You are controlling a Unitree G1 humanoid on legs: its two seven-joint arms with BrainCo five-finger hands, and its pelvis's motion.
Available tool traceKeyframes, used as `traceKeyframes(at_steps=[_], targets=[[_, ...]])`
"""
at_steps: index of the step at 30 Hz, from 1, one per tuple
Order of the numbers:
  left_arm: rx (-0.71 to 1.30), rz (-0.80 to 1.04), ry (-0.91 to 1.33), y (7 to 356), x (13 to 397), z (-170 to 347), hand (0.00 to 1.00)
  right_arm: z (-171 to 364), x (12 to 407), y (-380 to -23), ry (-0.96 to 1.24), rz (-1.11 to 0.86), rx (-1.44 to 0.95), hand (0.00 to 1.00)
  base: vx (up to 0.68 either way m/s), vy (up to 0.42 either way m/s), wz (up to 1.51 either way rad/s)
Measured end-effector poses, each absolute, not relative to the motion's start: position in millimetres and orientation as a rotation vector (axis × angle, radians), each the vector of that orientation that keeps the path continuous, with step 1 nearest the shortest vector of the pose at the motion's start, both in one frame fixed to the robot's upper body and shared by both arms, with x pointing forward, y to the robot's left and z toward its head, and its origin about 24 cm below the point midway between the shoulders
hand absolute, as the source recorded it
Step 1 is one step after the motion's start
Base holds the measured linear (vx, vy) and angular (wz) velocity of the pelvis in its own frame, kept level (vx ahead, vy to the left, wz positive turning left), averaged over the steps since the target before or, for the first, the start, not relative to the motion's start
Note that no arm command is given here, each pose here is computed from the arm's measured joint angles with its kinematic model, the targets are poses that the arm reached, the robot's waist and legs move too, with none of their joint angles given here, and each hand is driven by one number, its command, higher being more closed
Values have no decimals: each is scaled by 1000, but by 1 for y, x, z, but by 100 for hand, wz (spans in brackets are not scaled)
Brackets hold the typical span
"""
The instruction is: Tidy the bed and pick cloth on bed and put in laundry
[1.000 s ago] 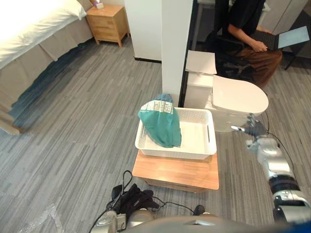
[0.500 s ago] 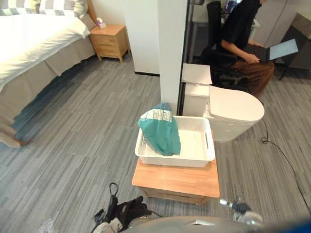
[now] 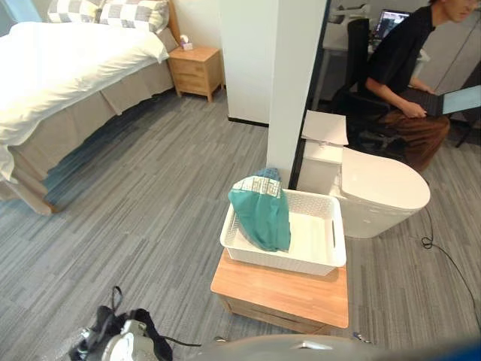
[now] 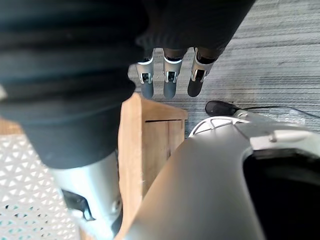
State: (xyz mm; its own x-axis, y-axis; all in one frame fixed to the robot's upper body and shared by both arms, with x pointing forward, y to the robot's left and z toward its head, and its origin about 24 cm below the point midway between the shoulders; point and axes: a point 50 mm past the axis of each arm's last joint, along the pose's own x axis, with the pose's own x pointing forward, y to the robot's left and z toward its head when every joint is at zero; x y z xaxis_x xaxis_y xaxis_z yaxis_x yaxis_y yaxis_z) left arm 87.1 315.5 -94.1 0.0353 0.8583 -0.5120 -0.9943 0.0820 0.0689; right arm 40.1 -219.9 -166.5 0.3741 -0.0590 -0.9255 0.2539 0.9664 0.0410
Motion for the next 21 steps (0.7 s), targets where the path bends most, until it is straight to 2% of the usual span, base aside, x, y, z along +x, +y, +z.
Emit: traceKeyframes(at_steps=[4,6,7,9,10,12,15,16,17,18,21], targets=[[-192,1368,282,352,121,-52,100,-165,43,-218,1136,-188,179,0,139,-12,-2],[151,1232,-73,379,153,17,100,-164,43,-214,1129,-162,169,0,165,-9,-27],[194,1178,-165,383,163,38,100,-164,42,-213,1123,-160,169,0,112,12,-18],[124,947,-366,395,198,104,100,-164,41,-210,1117,-141,153,0,85,24,-25],[-8,857,-401,395,204,111,100,-163,41,-211,1114,-142,152,0,73,34,-37],[-246,649,-465,374,225,110,100,-162,40,-219,1111,-170,141,0,51,30,-38],[-279,536,-487,332,241,100,100,-162,39,-220,1110,-185,152,0,4,-29,-34],[-212,502,-478,318,246,99,100,-162,41,-219,1106,-184,155,0,-22,-79,-28],[116,539,-445,311,249,104,100,-162,40,-220,1107,-188,157,0,-28,-63,-39],[249,520,-454,305,252,109,100,-162,39,-221,1110,-198,162,0,-40,-49,-46],[407,441,-524,295,259,129,100,-162,36,-222,1125,-206,164,0,-56,-28,-40]])
